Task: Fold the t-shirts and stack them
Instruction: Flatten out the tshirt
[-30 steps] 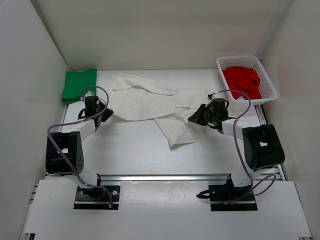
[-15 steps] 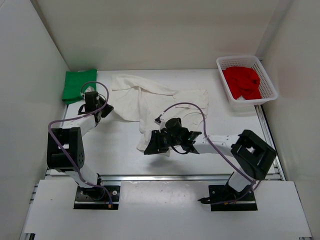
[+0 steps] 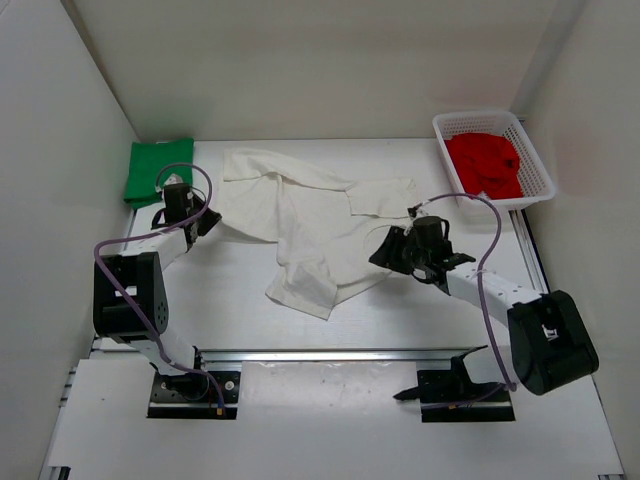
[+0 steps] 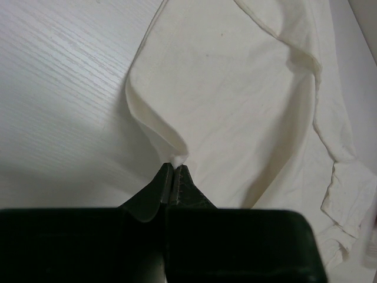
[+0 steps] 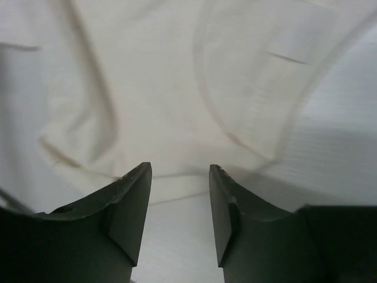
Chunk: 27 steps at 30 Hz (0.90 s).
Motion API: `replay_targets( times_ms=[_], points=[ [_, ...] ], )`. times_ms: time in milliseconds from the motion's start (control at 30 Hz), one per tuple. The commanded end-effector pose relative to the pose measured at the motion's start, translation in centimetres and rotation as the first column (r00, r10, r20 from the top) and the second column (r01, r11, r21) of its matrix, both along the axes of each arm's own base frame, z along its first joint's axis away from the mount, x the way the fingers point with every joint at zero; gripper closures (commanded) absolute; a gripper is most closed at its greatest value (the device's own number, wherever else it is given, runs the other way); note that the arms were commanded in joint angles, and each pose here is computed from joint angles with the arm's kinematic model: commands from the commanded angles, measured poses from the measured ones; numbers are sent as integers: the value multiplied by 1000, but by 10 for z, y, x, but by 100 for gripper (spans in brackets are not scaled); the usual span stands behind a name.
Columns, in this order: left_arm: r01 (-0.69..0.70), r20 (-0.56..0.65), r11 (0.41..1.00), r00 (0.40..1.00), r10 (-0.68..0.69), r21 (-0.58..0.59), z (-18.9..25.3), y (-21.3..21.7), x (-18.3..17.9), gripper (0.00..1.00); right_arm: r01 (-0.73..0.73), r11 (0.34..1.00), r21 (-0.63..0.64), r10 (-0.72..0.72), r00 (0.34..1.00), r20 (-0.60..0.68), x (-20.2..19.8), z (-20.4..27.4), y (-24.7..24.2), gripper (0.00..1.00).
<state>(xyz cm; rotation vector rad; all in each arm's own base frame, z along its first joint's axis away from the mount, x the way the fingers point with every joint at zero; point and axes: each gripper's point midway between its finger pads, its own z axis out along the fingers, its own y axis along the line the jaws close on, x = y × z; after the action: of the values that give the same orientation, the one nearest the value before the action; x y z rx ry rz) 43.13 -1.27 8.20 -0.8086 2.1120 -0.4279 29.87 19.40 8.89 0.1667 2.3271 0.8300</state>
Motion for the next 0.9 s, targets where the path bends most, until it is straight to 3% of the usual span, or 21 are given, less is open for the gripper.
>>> replay_targets(
  times_ms=[0,67,233,267,333,400,533,633,667,700,767,867],
  points=[
    [15,61,1000,998,-16,15,23,-1,7,100,68,987,-143,-82,992,-94,-9,-46,-49,56],
    [19,64,1000,998,-19,7,24,-3,7,100,58,985,-162,-79,989,-127,-17,-57,-53,49],
    [37,81,999,996,-37,-2,30,-9,7,100,38,985,-167,-67,983,-172,-26,-74,-49,47],
    [32,79,999,996,-32,-2,29,-9,7,100,52,988,-143,-77,981,-176,-21,-77,-49,52],
    [40,85,999,996,-40,-2,30,-11,4,100,66,993,-94,-83,979,-186,-6,-80,-47,84],
    [30,67,1000,997,-30,-1,24,-8,0,100,66,997,-47,-73,980,-183,18,-71,-41,100],
    [30,62,999,998,-31,14,24,-8,-11,100,150,987,-64,-159,976,-150,76,-59,-64,100],
    [21,40,1000,999,-21,3,17,-10,-26,100,220,970,-100,-224,974,-31,146,-13,-91,100],
    [15,43,1000,999,-15,-3,19,-11,-30,100,221,970,-102,-225,974,-24,155,-8,-94,100],
    [10,43,1000,999,-9,-11,16,-10,-35,100,221,970,-102,-221,975,9,173,5,-100,91],
    [2,28,1000,1000,-1,-27,7,-12,-54,100,212,970,-122,-212,977,13,184,18,-108,66],
    [-48,15,999,999,48,-6,-4,-4,-74,100,202,969,-144,-197,979,47,162,31,-100,50]
  ],
)
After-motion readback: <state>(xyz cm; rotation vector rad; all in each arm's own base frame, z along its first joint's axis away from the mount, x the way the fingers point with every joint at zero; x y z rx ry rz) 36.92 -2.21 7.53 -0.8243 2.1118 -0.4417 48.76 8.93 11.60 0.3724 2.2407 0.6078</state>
